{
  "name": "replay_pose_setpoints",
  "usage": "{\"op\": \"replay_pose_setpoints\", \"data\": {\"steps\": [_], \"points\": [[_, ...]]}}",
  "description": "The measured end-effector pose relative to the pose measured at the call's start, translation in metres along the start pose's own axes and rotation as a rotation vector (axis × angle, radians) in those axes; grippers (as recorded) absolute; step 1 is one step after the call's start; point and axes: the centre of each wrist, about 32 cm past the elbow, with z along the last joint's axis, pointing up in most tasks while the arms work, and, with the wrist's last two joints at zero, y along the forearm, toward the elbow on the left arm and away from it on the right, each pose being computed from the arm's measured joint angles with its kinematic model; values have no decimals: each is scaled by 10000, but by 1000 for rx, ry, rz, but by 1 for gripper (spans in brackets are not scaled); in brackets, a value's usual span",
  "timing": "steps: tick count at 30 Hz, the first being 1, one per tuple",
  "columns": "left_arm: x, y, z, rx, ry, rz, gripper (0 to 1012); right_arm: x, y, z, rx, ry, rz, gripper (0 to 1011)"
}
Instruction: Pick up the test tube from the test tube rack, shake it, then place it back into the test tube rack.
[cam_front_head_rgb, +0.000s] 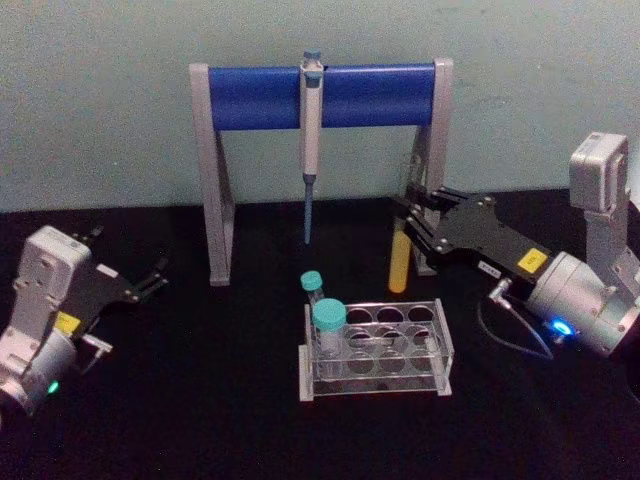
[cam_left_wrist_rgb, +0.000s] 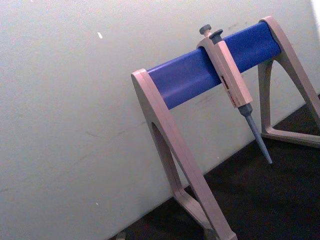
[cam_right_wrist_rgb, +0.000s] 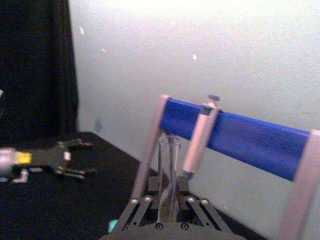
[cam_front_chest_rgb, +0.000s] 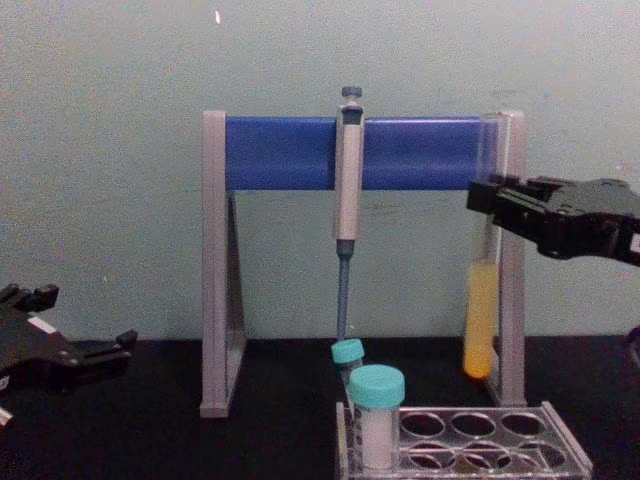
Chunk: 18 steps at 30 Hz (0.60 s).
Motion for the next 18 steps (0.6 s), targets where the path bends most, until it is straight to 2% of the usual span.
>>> {"op": "replay_pose_setpoints", "data": {"steps": [8,12,18], "points": [[0,0,0,0,0,0,1001,11,33,-22,51,92,120,228],[0,0,0,0,0,0,1001,41,6,-19,50,121,166,229],[0,0,0,0,0,0,1001,85,-75,5,23,118,207,229]]}}
